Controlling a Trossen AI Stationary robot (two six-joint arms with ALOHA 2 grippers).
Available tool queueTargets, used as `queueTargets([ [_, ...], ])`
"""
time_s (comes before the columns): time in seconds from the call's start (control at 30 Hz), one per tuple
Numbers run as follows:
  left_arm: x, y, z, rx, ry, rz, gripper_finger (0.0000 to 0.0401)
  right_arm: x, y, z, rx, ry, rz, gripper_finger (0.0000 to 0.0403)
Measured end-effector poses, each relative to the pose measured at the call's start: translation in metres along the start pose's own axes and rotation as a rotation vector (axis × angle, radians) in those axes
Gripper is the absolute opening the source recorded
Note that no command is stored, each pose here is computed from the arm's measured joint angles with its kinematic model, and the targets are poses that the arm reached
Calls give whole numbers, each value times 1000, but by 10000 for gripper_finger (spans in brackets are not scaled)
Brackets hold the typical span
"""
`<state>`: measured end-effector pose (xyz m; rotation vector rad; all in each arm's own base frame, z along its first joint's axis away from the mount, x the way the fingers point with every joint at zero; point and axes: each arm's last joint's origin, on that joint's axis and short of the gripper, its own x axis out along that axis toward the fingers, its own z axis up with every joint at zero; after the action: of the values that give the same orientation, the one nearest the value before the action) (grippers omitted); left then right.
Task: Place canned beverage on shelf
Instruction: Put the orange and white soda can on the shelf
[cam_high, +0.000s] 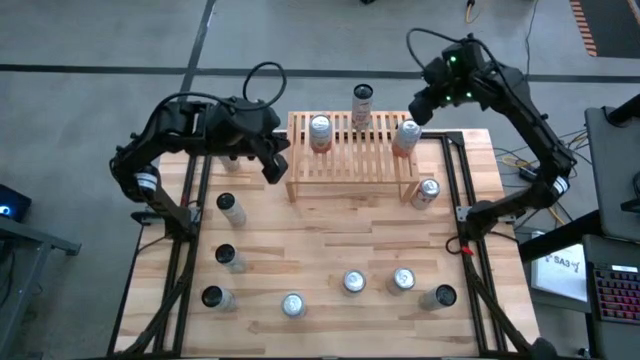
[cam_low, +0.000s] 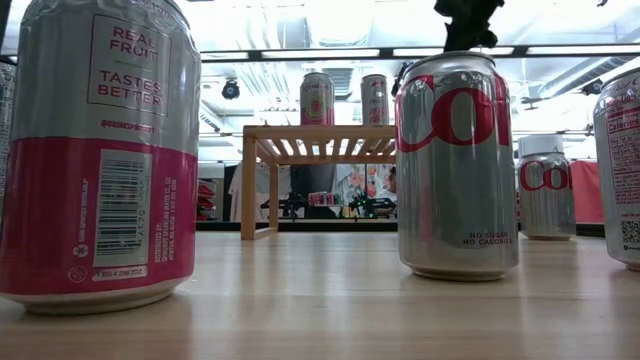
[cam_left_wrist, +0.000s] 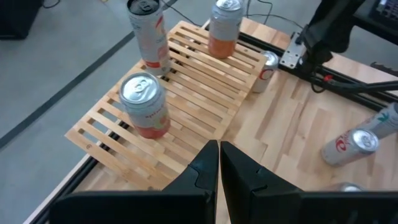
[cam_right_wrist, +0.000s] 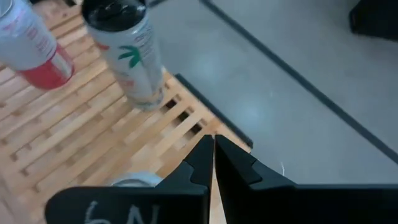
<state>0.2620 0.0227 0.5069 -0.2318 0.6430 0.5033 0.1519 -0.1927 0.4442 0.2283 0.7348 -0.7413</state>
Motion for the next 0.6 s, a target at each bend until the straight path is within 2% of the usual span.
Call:
queueTargets([
  [0.1,-2,-5,-2,2,1,-17,0,-2,-8,-6,-8,-40,40,9],
  [0.3,-4,-10,-4,-23,0,-30,0,7,-21,-26,29,-123,238,9],
  [0.5,-4,-10,-4,-41,0,-28,0,28,-20,-47,20,-181,325,9],
  [0.6,-4,-11,-4,-47,-1,-29,0,38,-22,-56,16,-198,326,9],
])
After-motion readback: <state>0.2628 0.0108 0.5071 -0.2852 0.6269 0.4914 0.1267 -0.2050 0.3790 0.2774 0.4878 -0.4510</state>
